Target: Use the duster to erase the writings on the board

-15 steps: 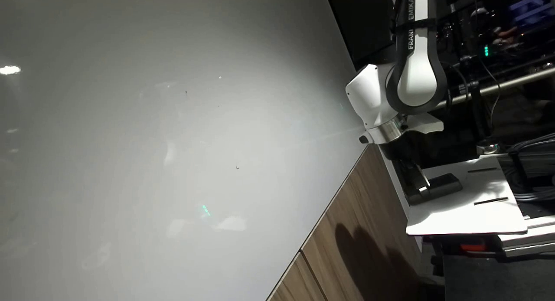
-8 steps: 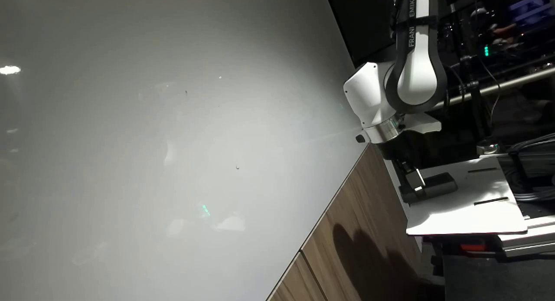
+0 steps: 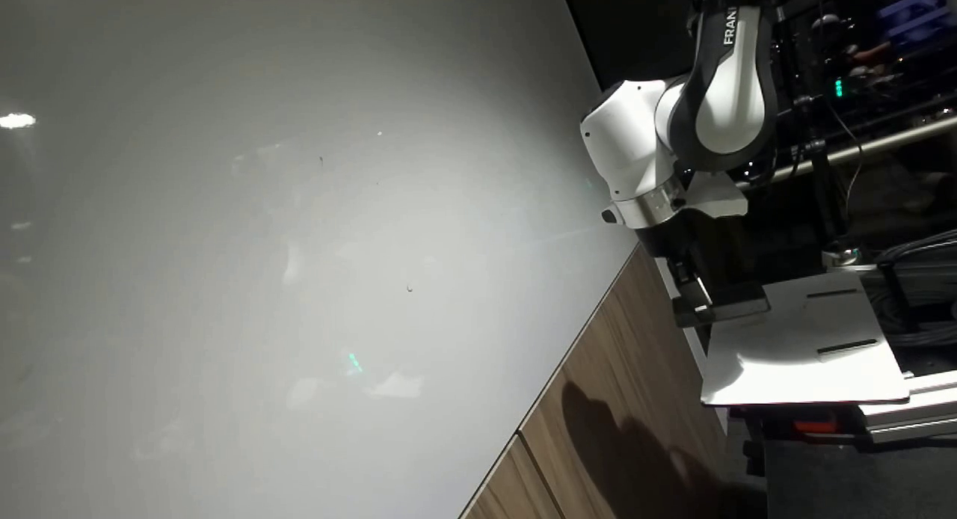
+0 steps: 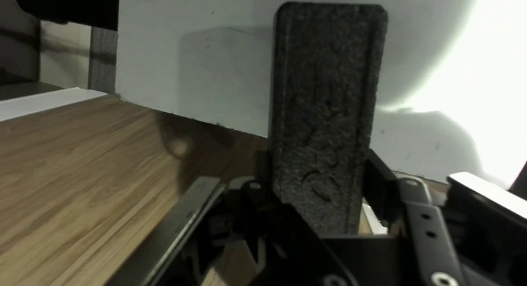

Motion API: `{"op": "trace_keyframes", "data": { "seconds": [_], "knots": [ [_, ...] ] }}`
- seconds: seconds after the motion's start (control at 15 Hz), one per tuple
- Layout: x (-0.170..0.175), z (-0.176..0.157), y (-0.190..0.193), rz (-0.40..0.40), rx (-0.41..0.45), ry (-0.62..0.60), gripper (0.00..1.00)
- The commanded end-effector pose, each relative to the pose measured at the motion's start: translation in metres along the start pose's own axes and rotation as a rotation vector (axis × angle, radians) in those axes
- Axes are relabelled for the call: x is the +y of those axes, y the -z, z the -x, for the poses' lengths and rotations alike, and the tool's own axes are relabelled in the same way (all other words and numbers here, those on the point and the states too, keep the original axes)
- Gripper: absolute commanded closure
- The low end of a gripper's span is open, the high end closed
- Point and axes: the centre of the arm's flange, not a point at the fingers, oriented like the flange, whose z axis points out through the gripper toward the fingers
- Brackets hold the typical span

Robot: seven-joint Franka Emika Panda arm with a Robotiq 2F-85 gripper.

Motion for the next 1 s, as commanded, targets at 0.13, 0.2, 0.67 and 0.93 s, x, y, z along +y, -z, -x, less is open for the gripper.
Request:
{"op": "trace_keyframes", "data": {
  "seconds": [0.13,0.2,0.67,0.93],
  "knots": [
    [-0.001,0.024,-0.008,0.015,-0.026,-0.135,0.7],
    [-0.002,0.023,-0.012,0.006,-0.028,-0.147,0.7],
    [0.001,0.014,-0.033,-0.033,-0.032,-0.169,0.7],
    [0.006,0.011,-0.04,-0.045,-0.021,-0.18,0.7]
  ]
}}
